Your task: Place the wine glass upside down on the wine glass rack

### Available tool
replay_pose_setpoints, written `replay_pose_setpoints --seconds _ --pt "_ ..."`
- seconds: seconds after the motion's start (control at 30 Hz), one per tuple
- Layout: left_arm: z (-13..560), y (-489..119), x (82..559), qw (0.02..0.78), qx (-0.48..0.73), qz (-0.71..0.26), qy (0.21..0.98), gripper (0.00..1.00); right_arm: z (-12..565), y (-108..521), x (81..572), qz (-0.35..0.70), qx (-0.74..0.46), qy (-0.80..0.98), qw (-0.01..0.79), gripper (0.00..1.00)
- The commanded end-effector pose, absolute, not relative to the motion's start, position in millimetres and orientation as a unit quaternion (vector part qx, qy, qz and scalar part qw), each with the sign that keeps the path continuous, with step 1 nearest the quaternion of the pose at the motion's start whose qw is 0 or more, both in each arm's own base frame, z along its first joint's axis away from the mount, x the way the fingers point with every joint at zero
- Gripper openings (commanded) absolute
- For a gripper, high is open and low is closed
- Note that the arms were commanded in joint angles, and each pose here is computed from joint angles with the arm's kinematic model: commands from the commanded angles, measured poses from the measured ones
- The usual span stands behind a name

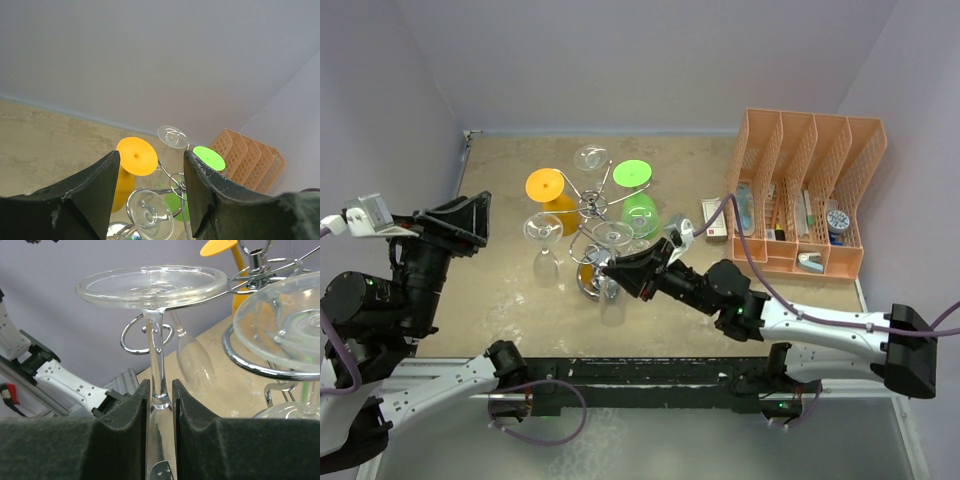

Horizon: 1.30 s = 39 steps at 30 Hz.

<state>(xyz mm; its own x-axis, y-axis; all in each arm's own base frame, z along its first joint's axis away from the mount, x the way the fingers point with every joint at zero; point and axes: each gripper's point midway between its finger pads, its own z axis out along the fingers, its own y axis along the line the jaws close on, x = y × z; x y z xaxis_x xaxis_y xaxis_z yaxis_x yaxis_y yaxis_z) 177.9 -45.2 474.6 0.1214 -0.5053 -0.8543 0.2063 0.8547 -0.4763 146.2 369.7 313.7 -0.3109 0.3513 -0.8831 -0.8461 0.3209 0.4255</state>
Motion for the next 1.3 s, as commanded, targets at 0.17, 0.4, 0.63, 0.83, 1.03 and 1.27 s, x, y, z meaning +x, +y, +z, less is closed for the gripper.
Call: replay_pose_setpoints --seconds 0.17,0.4,0.63,0.83,1.03,1.27 --pt "479.4 -40.6 175.2 0.74 -0.138 -0.255 0.607 0.51 342.4 372.9 155.3 0.57 -0.161 0.56 0.579 0.0" --pt "480.5 -40.2 174.3 0.739 -0.14 -0.259 0.606 0.52 336.5 378.9 161.2 0.565 -0.152 0.569 0.578 0.0" --pt "481.0 -41.0 174.3 0.738 -0.14 -0.26 0.607 0.52 339.2 387.5 159.8 0.569 -0.164 0.566 0.573 0.0" --pt "480.6 -41.0 174.6 0.737 -0.14 -0.259 0.608 0.52 340.8 393.2 157.4 0.575 -0.174 0.562 0.569 0.0" --pt "479.9 -41.2 174.7 0.737 -0.14 -0.259 0.608 0.52 345.9 397.8 157.4 0.578 -0.177 0.558 0.569 0.0" --pt "479.8 -41.0 174.5 0.736 -0.141 -0.26 0.608 0.52 350.2 404.4 154.9 0.583 -0.188 0.551 0.566 0.0"
